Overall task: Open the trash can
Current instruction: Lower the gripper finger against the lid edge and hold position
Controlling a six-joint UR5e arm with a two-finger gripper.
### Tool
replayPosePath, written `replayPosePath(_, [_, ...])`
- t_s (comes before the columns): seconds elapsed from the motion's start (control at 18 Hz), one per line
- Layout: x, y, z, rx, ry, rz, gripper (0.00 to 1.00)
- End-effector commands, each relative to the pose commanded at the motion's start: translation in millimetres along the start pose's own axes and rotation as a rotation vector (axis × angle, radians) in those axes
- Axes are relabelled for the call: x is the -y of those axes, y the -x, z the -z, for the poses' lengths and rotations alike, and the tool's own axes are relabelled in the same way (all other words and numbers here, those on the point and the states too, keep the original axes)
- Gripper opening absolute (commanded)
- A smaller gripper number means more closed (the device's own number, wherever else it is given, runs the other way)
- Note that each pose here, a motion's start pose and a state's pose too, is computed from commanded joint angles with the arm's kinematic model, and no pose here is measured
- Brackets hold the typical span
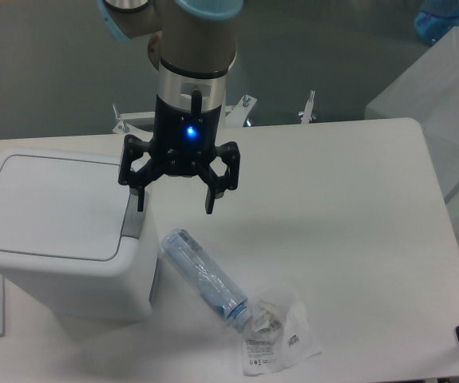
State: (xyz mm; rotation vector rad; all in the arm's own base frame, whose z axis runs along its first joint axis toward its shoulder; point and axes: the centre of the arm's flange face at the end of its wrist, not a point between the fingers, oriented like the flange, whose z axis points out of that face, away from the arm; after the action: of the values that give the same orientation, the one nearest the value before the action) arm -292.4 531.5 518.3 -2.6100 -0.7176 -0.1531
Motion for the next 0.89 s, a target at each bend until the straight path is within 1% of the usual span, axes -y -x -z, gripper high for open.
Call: replayPosePath(0.89, [-6.6, 3.6, -15.4, -0.005, 0.027, 0.007, 1.0])
